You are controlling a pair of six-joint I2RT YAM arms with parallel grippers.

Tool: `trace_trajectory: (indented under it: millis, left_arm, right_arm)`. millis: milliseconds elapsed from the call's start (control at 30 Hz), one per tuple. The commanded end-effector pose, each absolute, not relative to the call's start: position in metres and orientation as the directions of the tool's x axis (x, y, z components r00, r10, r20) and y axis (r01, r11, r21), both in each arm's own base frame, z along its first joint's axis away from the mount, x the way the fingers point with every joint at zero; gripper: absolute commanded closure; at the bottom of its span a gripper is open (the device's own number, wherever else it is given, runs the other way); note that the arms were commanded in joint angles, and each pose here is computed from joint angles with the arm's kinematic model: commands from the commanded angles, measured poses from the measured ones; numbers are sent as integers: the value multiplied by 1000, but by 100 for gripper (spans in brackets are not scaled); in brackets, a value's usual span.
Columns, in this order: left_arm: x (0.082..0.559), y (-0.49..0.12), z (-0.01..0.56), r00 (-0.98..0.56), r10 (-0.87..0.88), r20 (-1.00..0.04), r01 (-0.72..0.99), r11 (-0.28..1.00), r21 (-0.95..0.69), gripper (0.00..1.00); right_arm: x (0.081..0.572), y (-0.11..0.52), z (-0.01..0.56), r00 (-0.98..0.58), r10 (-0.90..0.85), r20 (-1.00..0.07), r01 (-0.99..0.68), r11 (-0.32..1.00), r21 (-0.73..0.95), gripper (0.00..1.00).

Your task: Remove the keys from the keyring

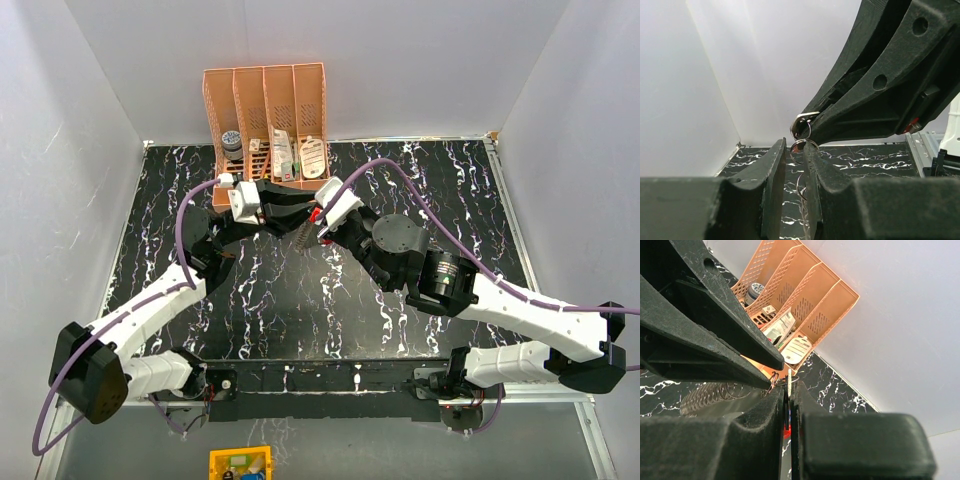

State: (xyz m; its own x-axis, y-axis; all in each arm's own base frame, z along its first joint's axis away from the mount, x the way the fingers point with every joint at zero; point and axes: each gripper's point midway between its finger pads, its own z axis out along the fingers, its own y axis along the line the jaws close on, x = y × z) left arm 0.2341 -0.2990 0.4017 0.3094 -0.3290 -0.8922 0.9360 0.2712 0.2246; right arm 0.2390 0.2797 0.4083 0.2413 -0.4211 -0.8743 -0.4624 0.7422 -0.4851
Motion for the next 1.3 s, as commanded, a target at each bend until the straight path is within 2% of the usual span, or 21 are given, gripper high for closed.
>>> trace_trajectory:
  millis: [0,333,500,700,1267]
  left_arm:
    - [225,-297,429,374,-382,-845,921,257,292,81]
    - [224,-301,429,362,-399,-842,929,231,290,83]
    - [225,-298,435,362,-431,-826,927,255,273,100]
    - [223,-294,444,345,-483,-805,934,262,243,100]
    - [254,-291,440,239,-509,-827,936,347,57,100]
  right_arm:
    - [235,278,435,273,-321,-907,-463,782,-416,100]
    - [234,278,434,269,-319,-909,-469,781,-413,100]
    - [234,277,431,266,-319,-909,-470,781,-412,100]
    - [233,273,433,267,-313,-912,-465,787,-406,100]
    - [232,271,432,266,-314,-911,-463,788,-407,100]
